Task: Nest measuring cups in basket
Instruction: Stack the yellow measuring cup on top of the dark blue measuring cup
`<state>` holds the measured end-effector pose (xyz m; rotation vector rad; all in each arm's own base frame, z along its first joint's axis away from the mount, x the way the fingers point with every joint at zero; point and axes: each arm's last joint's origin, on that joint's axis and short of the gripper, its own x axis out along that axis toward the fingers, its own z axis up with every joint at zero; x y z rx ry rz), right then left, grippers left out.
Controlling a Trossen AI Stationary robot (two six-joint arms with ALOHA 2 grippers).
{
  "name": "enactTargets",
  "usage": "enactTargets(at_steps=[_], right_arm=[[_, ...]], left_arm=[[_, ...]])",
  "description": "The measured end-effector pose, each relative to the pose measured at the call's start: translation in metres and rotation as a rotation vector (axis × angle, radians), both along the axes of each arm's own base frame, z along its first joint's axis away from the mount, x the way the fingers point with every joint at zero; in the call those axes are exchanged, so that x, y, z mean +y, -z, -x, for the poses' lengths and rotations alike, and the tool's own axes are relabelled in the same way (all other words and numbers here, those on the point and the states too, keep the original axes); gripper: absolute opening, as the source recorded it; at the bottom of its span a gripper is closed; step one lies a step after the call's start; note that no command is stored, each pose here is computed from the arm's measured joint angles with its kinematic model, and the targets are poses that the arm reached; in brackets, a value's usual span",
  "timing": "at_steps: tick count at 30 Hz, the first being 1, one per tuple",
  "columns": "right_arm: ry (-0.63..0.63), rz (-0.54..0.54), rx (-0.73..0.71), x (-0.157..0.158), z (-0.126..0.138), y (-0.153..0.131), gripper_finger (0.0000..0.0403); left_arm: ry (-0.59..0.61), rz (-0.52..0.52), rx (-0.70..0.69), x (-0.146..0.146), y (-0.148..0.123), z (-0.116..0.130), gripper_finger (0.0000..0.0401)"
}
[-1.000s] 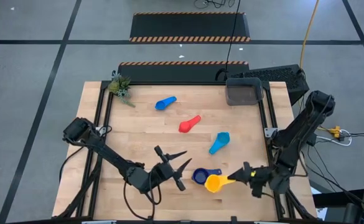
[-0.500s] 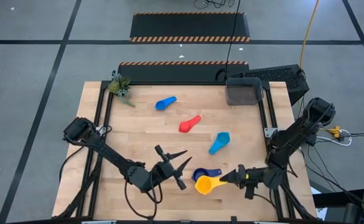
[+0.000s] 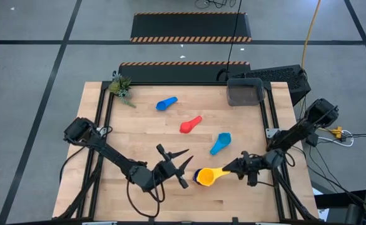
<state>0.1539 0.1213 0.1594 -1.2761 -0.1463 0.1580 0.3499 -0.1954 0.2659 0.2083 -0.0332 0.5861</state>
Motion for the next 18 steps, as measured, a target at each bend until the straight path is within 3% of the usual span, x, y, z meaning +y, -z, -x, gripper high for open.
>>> enactTargets(at_steps=[18], right_arm=[[0.000,0.014,0.055,0.000,-0.013,0.026,0.0000]], left_arm=[[0.033,0.014,0.027,0.008,0.007,-0.007,0.0131]])
